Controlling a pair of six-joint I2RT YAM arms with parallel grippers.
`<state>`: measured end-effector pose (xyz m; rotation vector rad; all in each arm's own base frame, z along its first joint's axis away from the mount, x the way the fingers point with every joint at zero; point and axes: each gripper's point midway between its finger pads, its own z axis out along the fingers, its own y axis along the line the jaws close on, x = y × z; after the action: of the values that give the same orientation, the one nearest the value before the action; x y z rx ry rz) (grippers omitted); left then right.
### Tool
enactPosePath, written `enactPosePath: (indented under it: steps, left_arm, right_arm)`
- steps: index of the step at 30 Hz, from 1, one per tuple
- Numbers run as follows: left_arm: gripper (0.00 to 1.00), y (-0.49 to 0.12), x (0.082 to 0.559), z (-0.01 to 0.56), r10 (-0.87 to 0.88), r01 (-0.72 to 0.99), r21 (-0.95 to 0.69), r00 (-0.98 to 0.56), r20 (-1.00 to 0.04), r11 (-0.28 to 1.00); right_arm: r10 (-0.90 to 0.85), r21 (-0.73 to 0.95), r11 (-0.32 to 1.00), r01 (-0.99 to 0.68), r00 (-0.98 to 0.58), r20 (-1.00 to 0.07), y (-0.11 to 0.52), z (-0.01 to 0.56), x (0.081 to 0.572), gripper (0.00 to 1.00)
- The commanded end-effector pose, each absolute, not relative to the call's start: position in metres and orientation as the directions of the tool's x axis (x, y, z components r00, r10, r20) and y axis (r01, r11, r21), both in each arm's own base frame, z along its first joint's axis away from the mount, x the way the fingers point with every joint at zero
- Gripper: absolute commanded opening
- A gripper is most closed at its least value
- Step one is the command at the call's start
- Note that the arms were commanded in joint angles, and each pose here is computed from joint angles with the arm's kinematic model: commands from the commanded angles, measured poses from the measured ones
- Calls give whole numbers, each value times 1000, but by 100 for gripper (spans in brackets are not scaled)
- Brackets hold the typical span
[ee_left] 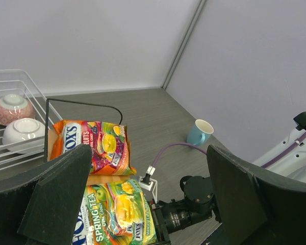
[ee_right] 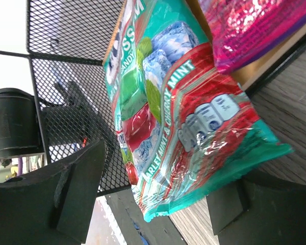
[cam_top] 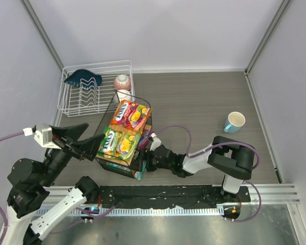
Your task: Place and organize the candy bags onto the shelf
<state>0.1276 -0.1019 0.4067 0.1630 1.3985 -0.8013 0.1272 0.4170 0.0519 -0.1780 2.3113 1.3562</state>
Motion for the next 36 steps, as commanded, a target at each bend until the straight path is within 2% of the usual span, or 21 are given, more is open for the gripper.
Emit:
enactPosePath:
  steps: [1, 11, 30, 34, 35, 36]
  left_arm:
    - [100, -99, 127, 409, -412, 581, -345, -20, -911, 737]
    - [100, -101, 129, 408, -411, 584, -347, -25, -911, 734]
    - [100, -103, 131, 403, -412, 580, -353, -33, -911, 734]
    - [100, -103, 131, 402, -416, 581, -357, -35, -909, 732]
    - [100, -104, 131, 402, -416, 582, -357, -35, -909, 731]
    - [100, -104, 131, 401, -414, 582, -358, -40, -910, 731]
  right_arm:
    - [110, 777, 516, -360, -872, -477, 422, 67, 129, 80]
    - [79, 687, 635, -355, -854, -514, 402, 61, 136, 85]
    - [107, 709, 615, -346, -854, -509, 360, 72, 119, 88]
    - [102, 670, 667, -326, -851, -516, 348, 65, 122, 81]
    - [104, 655, 685, -319, -847, -521, 345, 63, 124, 73]
    - [91, 631, 710, -312, -848, -522, 341, 57, 125, 68]
